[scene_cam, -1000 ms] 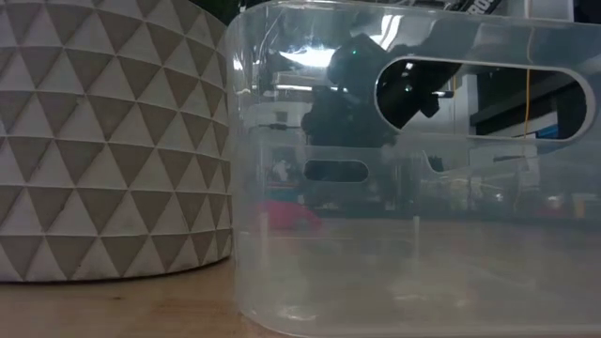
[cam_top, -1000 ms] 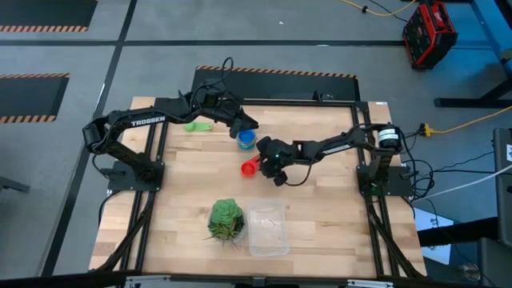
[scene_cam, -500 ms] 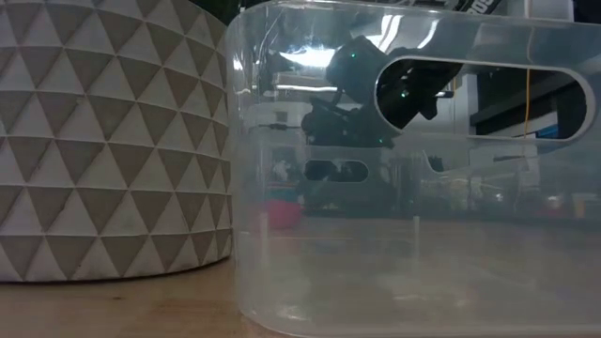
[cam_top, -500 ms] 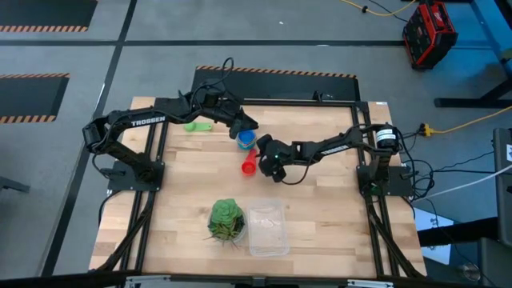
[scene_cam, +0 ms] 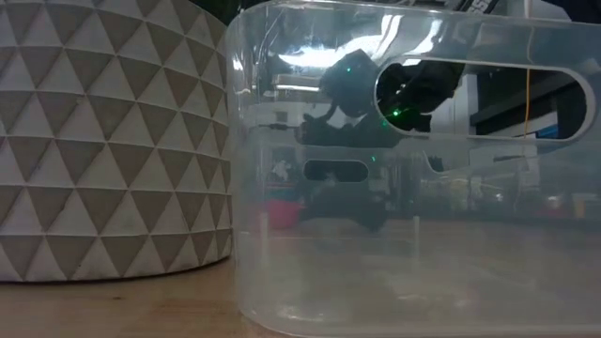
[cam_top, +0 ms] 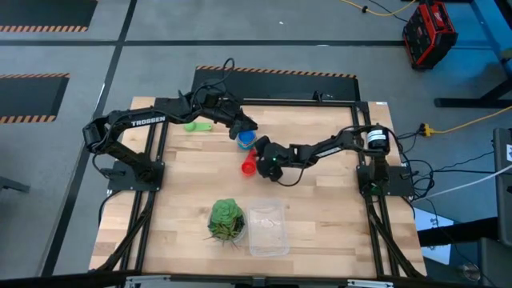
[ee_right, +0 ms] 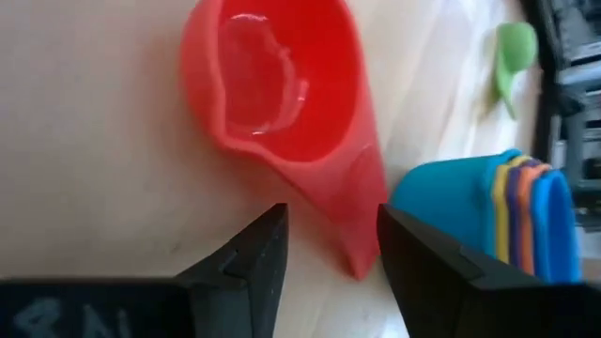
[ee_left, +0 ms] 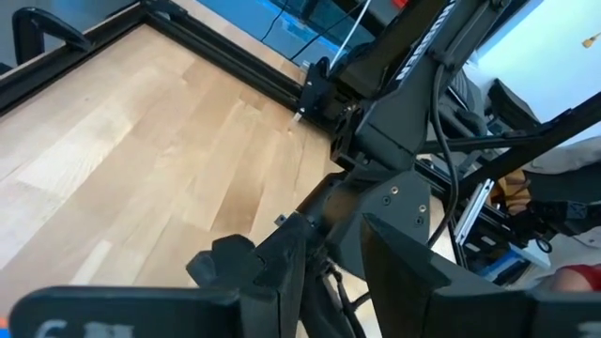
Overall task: Nest measuring cups in basket
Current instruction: Stack the red measuring cup on top of the blue measuring cup
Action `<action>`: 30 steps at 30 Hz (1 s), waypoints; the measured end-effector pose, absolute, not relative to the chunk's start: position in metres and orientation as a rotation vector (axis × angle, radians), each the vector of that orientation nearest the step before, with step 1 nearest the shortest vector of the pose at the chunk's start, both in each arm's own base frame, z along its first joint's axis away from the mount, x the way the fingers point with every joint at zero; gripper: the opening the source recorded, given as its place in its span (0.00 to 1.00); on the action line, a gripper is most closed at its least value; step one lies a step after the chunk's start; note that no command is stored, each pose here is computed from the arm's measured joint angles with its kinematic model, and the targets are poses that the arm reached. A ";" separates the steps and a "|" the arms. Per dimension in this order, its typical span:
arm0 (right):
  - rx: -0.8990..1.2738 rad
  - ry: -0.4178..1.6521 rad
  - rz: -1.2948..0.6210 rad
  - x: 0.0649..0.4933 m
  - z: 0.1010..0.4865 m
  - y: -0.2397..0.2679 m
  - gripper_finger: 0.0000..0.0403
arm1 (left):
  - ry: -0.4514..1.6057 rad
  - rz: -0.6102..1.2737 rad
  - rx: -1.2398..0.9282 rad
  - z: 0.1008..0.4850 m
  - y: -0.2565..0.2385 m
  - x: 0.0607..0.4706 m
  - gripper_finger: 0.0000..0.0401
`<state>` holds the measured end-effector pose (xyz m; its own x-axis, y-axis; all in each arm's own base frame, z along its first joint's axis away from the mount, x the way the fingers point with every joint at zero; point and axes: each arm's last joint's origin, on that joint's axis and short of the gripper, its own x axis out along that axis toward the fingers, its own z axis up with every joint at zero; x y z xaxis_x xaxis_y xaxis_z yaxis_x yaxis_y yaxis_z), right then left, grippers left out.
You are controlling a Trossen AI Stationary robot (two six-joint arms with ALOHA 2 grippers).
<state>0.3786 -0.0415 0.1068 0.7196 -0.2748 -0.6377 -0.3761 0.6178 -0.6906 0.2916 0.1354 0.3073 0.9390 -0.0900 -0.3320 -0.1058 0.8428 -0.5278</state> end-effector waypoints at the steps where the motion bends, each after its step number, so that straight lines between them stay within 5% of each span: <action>1: -0.937 0.783 0.055 0.380 0.107 -0.042 0.42 | 0.358 0.009 -0.573 0.307 0.135 0.292 0.25; 30: -0.926 0.704 0.099 0.384 0.107 -0.041 0.32 | 0.362 0.014 -0.573 0.307 0.135 0.291 0.25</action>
